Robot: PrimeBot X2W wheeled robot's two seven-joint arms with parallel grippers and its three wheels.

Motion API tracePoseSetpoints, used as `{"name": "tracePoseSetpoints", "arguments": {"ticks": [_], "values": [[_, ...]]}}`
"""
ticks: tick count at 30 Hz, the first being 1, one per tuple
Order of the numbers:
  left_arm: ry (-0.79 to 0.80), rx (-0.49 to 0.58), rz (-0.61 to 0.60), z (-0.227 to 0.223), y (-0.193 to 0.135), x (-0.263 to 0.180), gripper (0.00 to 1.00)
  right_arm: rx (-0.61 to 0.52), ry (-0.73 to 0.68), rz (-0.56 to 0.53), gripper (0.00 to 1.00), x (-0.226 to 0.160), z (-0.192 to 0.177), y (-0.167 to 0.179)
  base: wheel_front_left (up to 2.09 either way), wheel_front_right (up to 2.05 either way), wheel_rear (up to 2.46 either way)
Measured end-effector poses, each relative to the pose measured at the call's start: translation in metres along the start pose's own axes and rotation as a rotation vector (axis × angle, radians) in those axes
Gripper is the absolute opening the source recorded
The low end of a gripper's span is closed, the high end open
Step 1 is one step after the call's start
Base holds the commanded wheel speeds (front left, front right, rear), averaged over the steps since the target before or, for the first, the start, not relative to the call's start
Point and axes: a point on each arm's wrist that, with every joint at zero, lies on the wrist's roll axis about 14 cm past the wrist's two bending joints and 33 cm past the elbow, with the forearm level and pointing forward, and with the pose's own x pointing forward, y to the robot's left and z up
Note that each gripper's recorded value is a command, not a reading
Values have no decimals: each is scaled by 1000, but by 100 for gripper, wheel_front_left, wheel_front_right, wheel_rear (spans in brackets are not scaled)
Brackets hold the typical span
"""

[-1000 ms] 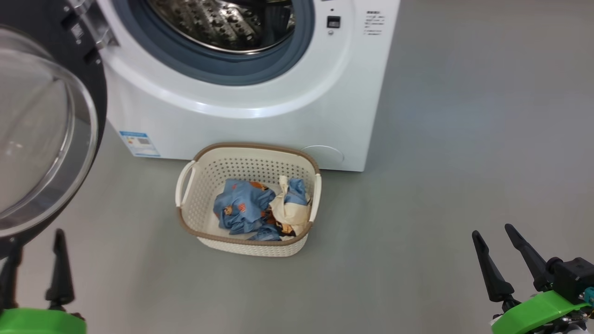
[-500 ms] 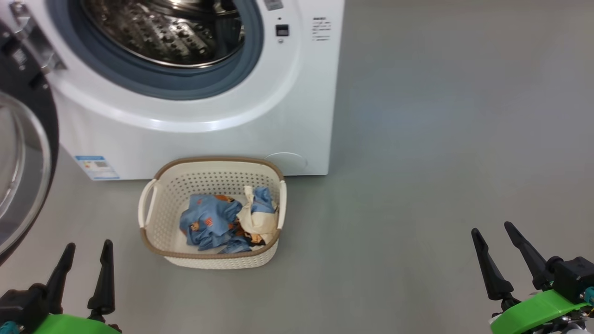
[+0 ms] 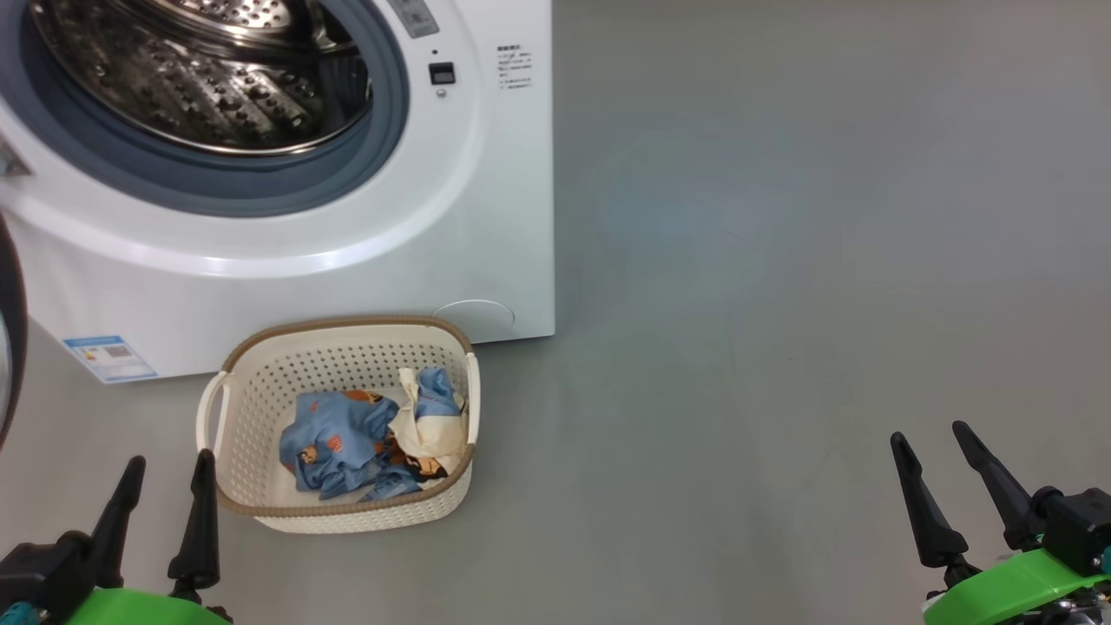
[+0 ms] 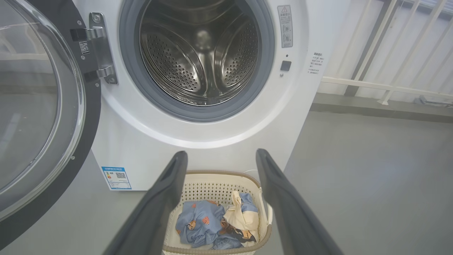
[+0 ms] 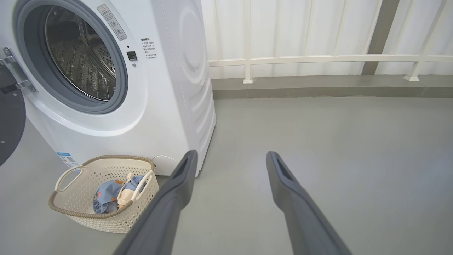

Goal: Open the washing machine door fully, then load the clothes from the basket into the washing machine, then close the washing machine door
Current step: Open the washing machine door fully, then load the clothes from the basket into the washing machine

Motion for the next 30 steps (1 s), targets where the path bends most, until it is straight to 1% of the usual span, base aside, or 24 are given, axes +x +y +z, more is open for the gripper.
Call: {"name": "tracePoseSetpoints", "arguments": {"ticks": [8, 24, 30], "values": [[10, -10, -28, -4, -9, 4, 100, 0, -8, -29, 100, -6, 3, -8, 0, 0, 0], [26, -18, -28, -9, -8, 5, 100, 2, -2, -34, 100, -6, 1, -9, 0, -1, 1], [26, -34, -25, -9, -8, 4, 100, 2, -4, -31, 100, -5, 1, -8, 31, -81, 50]]}}
